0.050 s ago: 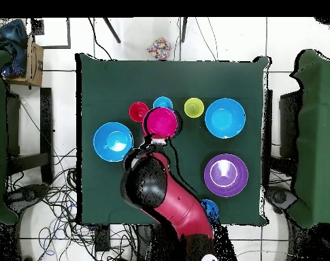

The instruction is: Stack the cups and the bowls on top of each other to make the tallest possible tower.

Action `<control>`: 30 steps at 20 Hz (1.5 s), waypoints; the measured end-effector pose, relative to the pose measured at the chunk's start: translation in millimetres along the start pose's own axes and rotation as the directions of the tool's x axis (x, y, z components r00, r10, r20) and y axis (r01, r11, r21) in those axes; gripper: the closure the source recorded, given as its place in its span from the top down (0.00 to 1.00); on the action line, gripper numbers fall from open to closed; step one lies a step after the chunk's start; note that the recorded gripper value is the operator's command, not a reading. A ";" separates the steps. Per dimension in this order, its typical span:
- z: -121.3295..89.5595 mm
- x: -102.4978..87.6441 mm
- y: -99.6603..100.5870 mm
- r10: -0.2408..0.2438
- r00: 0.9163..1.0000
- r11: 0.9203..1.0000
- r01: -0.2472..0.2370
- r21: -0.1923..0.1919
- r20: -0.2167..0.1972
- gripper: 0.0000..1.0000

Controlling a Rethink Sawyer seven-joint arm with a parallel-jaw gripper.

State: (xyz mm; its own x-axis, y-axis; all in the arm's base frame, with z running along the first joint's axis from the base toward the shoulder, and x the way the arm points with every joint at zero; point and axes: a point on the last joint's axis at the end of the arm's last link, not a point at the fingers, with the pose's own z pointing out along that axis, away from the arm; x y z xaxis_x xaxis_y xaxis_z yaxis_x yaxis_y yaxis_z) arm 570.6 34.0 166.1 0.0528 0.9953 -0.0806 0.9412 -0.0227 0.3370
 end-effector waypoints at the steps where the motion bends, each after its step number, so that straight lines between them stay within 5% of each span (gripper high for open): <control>1: 0.1 -0.4 0.0 0.001 1.000 1.000 -0.001 0.000 0.000 0.00; 12: -5.1 11.7 2.8 -0.011 0.998 0.999 0.014 0.045 -0.056 0.00; 22: 2.4 9.8 18.6 0.001 0.997 1.000 -0.002 -0.002 -0.075 0.00; 30: 7.0 13.9 10.0 -0.022 0.998 0.999 0.021 -0.026 -0.061 0.00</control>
State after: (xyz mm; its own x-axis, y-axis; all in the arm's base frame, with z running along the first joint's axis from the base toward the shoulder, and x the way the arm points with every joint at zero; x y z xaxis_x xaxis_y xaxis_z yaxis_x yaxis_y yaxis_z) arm 583.1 46.9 161.7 0.0115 0.9995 -0.0309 0.9330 0.0004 0.3598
